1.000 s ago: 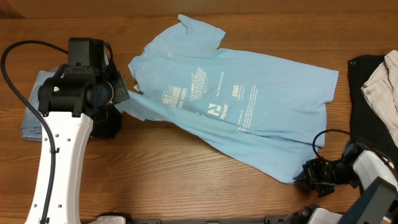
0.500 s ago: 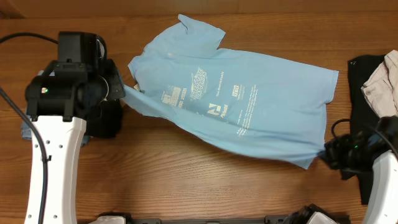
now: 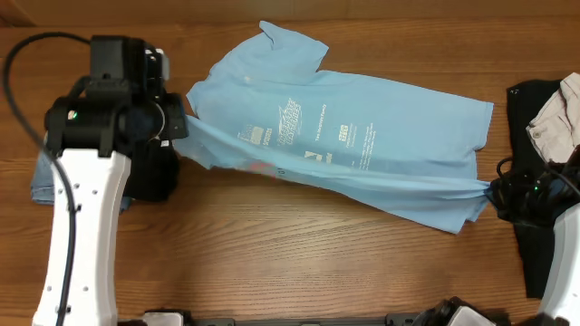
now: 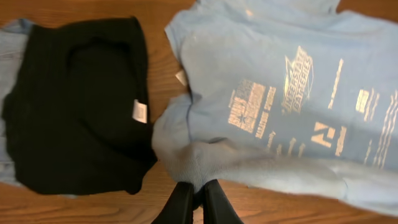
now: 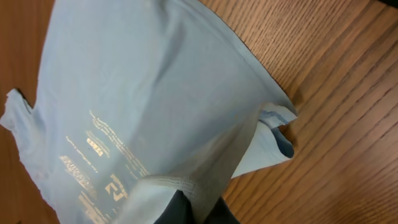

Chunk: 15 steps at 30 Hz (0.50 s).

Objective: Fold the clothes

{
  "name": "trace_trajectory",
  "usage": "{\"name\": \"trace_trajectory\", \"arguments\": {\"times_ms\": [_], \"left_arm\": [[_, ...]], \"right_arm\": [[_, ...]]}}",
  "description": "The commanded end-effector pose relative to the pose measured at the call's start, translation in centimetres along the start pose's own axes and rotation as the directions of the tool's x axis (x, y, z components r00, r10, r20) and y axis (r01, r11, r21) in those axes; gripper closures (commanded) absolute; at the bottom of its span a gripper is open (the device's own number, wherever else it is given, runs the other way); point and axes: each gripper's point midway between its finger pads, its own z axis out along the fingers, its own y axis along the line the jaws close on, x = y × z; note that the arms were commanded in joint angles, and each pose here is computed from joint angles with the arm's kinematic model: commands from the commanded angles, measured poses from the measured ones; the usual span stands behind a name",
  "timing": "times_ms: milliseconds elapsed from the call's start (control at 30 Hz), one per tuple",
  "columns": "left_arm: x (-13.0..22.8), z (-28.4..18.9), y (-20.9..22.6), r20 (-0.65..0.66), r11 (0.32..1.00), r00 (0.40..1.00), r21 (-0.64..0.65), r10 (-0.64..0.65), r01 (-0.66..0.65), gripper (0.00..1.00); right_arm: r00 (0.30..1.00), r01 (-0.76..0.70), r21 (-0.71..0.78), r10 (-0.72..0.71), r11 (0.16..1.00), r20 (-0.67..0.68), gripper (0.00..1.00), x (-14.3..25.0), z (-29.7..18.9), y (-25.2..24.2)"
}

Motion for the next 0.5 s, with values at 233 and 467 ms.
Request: {"name": "trace_trajectory", "arguments": {"times_ms": [233,467], "left_arm": [[-0.2,6.6,-2.7,-0.117,0.981,0.975,0.072,0.19,-0.182,0.94],[-1.7,11.8,-3.4,-0.111,0.972,0.967,0.076,0.229,-0.222,0.67]], "right_arm": [[0.998,0.034,-0.037,-0.032,0.999,0.051,0.96,-2.7,1.0,1.4],[0.997,0.027,-0.057,-0.023,0.998,0.072,0.8,-4.2,2.2,1.9]]}}
